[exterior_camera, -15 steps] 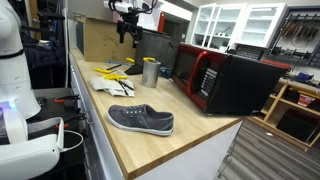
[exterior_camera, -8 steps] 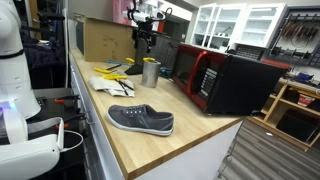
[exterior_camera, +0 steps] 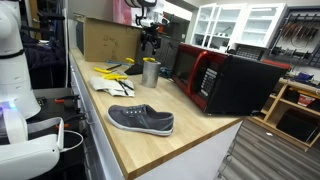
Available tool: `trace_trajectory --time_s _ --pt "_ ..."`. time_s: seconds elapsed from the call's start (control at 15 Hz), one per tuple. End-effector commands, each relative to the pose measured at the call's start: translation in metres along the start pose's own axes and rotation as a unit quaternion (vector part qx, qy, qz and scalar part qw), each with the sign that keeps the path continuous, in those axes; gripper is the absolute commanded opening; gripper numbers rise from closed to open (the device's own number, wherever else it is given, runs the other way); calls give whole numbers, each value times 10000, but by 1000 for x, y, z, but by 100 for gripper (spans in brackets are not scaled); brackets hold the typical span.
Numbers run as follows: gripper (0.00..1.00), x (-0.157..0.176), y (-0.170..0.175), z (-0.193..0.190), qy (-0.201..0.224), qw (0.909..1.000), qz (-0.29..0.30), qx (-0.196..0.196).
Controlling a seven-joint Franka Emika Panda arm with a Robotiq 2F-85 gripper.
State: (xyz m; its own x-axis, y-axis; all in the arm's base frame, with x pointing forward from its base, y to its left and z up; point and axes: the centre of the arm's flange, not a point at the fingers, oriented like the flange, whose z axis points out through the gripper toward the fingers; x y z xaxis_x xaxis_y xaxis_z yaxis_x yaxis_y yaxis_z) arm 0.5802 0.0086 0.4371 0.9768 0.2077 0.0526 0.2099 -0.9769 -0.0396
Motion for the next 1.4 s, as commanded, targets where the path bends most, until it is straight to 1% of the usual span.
trace_trajectory --time_s 0.0,0.27,0.53,0.6,0.67,0.73,0.8,1.2,1.27,1.33 --pt "100 24 -2 1 -43 9991 404 -111" --pt "100 19 5 9 -217 9968 765 -77" --pt "100 13 8 17 -415 9954 866 -20" --pt "75 13 8 18 -412 9953 872 -45" --pt "74 14 8 18 -379 9955 866 -52" --pt "68 15 8 18 -337 9956 871 -78" --pt "58 15 8 18 -324 9957 867 -87" --pt "14 13 8 18 -314 9954 903 -93" --pt "5 11 9 17 -305 9955 896 -105" --pt "1 11 10 17 -301 9956 881 -119"
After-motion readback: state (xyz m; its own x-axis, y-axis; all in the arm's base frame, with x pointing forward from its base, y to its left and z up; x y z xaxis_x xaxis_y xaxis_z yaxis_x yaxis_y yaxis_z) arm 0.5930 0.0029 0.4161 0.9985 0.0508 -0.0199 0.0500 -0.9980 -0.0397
